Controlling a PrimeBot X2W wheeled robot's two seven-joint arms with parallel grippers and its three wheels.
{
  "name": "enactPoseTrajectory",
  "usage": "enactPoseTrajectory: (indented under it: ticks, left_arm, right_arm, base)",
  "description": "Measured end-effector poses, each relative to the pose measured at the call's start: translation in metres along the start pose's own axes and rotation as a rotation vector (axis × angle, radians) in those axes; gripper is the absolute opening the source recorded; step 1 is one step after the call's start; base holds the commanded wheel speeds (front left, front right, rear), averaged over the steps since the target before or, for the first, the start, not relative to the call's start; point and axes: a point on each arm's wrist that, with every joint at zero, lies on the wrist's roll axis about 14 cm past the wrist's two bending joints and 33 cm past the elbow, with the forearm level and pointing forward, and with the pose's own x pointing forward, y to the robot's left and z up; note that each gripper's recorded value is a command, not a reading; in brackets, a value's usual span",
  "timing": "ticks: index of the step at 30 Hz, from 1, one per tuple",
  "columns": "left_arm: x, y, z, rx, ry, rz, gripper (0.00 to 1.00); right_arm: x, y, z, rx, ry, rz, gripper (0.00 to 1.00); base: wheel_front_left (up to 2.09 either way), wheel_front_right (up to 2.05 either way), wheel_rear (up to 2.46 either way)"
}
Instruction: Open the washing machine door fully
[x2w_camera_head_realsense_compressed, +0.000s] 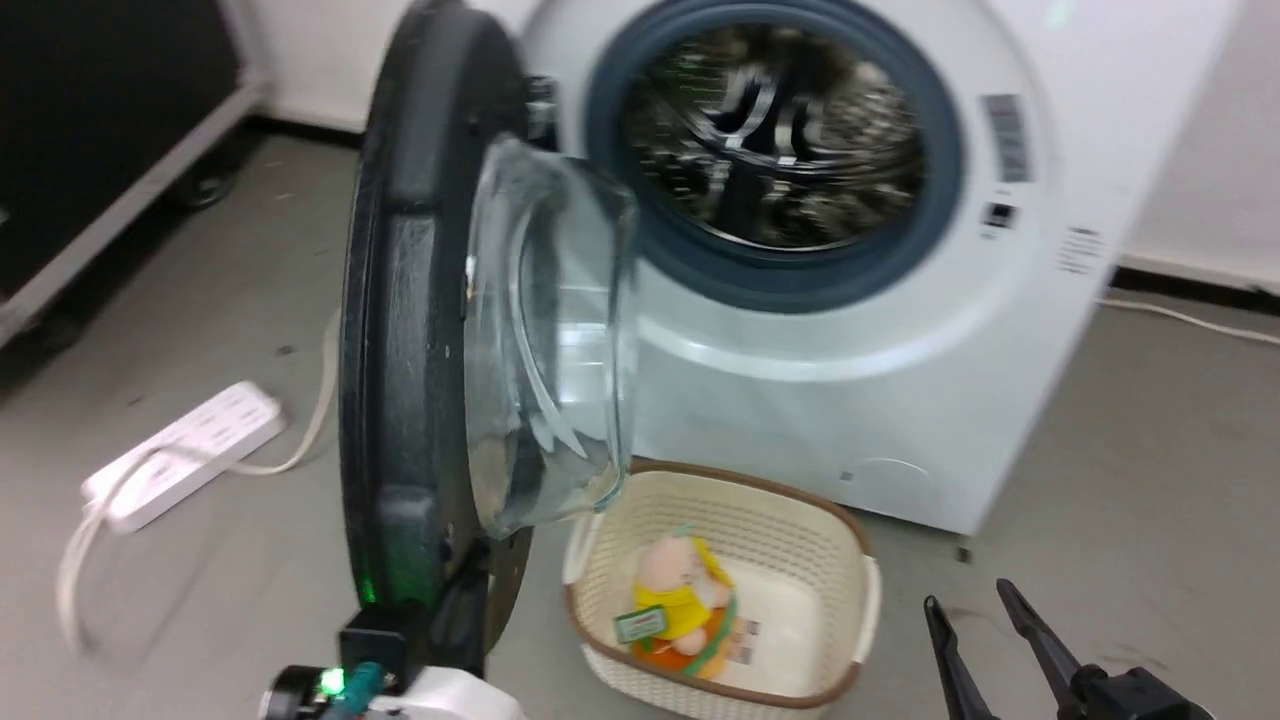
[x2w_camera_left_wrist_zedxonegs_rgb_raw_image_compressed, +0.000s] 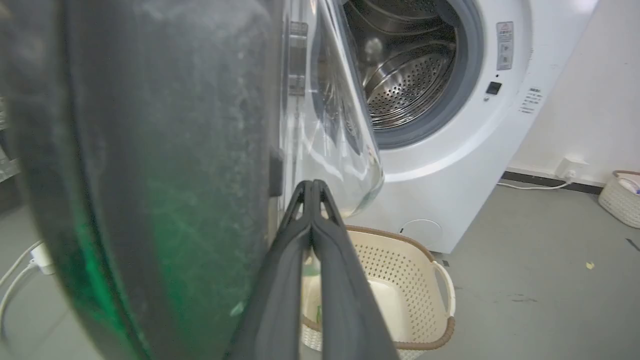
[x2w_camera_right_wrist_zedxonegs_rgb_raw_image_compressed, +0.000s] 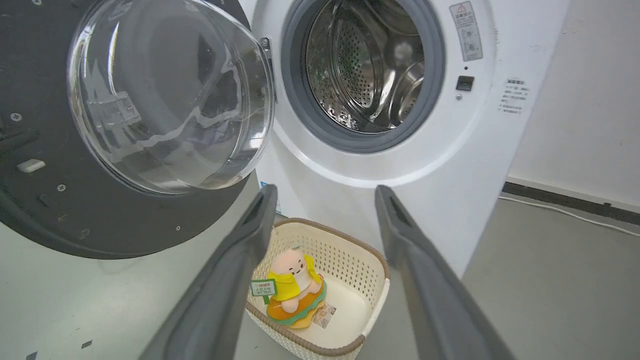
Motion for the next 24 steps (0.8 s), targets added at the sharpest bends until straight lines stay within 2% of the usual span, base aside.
enactPoseTrajectory:
  ticks: [12, 24]
  left_arm:
    - [-0.022, 0.112, 0.019, 0.018, -0.038, 0.317, 0.0]
    - [0.018, 0.194, 0.032, 0.124, 0.005, 0.443, 0.0]
  right_arm:
    - [0.026, 0.054, -0.029, 0.02, 0.079, 0.192, 1.0]
    - [0.052, 0.032, -0.071, 0.007, 0.167, 0.212, 1.0]
  base:
    - [0.0, 0.0, 0.0]
    - [0.0, 0.0, 0.0]
